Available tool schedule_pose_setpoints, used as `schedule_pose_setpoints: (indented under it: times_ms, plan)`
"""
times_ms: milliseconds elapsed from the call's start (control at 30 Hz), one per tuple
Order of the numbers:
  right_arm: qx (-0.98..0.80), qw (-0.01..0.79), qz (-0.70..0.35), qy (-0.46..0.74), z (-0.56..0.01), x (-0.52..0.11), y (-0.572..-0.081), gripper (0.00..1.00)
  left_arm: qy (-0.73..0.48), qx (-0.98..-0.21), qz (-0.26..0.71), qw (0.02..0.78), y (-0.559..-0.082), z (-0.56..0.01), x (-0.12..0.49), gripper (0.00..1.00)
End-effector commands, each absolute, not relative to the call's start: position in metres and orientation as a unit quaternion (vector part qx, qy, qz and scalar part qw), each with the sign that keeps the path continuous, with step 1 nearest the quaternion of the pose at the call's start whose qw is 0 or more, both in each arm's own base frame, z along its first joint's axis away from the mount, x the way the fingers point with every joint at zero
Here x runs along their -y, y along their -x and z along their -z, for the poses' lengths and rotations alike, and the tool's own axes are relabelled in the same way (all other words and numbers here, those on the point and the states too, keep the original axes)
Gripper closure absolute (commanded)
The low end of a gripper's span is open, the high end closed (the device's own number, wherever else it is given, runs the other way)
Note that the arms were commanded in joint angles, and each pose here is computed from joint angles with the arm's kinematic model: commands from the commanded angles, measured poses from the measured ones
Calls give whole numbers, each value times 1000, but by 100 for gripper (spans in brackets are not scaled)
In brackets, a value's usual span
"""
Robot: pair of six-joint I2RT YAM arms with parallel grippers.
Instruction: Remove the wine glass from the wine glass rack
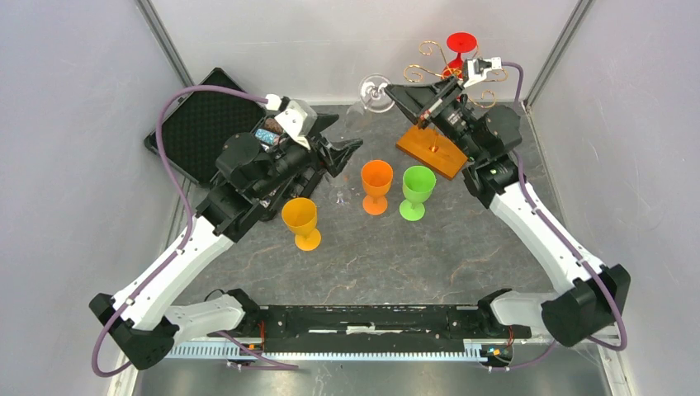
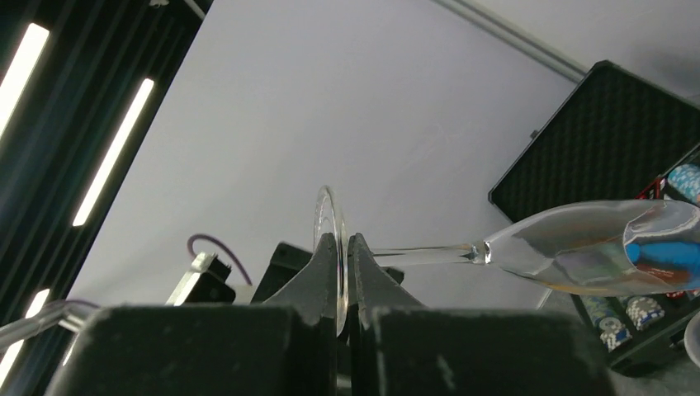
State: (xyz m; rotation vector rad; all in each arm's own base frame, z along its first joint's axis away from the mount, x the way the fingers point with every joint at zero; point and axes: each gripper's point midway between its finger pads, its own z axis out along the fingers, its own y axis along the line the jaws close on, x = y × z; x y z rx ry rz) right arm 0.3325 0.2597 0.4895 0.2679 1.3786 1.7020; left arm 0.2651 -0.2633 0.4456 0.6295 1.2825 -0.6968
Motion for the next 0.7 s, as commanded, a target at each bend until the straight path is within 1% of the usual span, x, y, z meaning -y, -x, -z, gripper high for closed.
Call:
schedule_pose_setpoints:
  times_ms: [0,133,300,500,633,667]
  plan:
    - [-517,442,-731,-60,-513,-254,-286,100,-368,-480,294,740,-255,-482,277,23]
    - [-517,428,-740,-46,-510,-256,-268,100,-422,-439,298,735,-245,-483,290,35]
    - [-514,417,-749,-37,-510,-257,-256,100,-454,-428,293,725,-248,-481,300,46]
    - [-513,402,-758,-29,-509,-261,-249,100,-475,-428,288,713,-255,-470,310,56]
    - [-509,395,-764,-27,-511,-262,-245,100,-484,-442,270,705,-267,-460,314,57]
    - [-509,394,-765,-27,-511,-263,-244,100,-484,-442,268,706,-269,-460,315,59]
